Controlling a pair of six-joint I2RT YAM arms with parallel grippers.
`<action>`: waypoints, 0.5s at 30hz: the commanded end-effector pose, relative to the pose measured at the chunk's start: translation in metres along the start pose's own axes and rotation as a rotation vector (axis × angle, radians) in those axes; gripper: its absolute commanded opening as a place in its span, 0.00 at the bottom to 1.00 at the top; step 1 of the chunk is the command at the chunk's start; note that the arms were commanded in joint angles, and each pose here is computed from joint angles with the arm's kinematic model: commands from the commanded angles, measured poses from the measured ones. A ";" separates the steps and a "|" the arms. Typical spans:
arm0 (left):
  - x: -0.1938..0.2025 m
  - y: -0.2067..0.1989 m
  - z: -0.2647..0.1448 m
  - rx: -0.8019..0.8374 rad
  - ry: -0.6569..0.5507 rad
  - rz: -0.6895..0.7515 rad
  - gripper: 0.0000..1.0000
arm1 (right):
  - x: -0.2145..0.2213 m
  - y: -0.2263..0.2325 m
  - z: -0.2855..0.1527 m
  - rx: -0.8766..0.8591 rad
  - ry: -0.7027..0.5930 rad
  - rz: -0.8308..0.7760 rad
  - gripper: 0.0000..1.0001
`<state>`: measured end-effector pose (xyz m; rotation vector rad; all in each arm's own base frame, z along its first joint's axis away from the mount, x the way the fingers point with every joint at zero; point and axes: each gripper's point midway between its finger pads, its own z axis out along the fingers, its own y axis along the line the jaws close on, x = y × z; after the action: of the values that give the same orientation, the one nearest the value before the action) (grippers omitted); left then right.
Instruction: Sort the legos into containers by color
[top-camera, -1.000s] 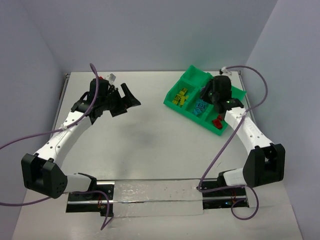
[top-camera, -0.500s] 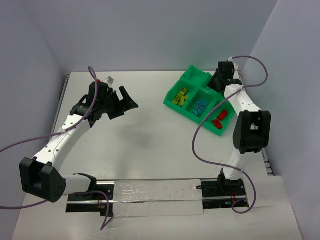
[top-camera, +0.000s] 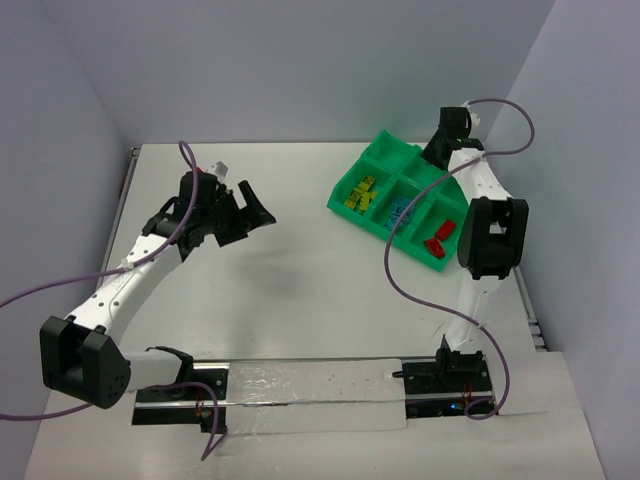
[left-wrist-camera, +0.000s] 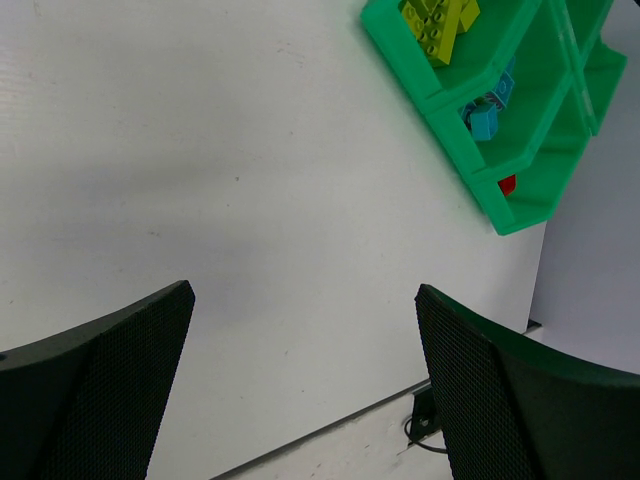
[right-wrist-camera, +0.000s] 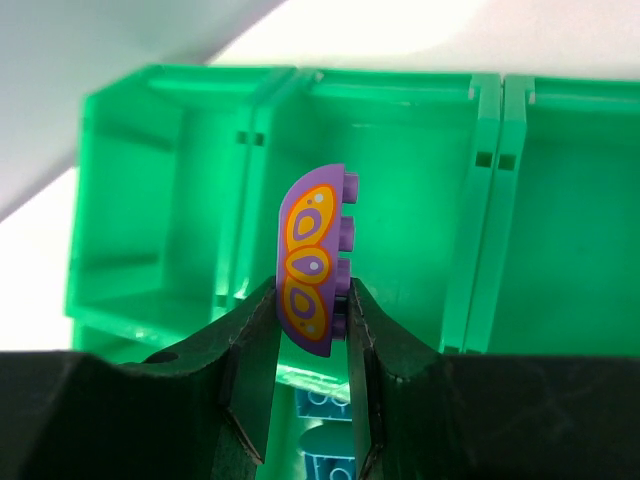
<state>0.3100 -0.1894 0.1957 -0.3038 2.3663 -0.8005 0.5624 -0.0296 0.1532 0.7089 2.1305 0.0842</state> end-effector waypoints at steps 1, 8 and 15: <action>-0.019 -0.011 -0.013 0.038 -0.095 0.027 0.99 | -0.014 0.000 0.002 0.020 -0.016 -0.011 0.21; -0.020 -0.010 -0.017 0.032 -0.100 0.053 0.99 | -0.005 0.000 0.005 0.009 0.008 -0.012 0.59; -0.035 -0.008 -0.023 -0.007 -0.155 0.101 0.99 | -0.020 0.006 -0.005 -0.006 -0.017 -0.014 0.62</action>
<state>0.3099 -0.1809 0.2027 -0.2747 2.3250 -0.7513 0.5605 -0.0285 0.1351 0.7034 2.1966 0.0689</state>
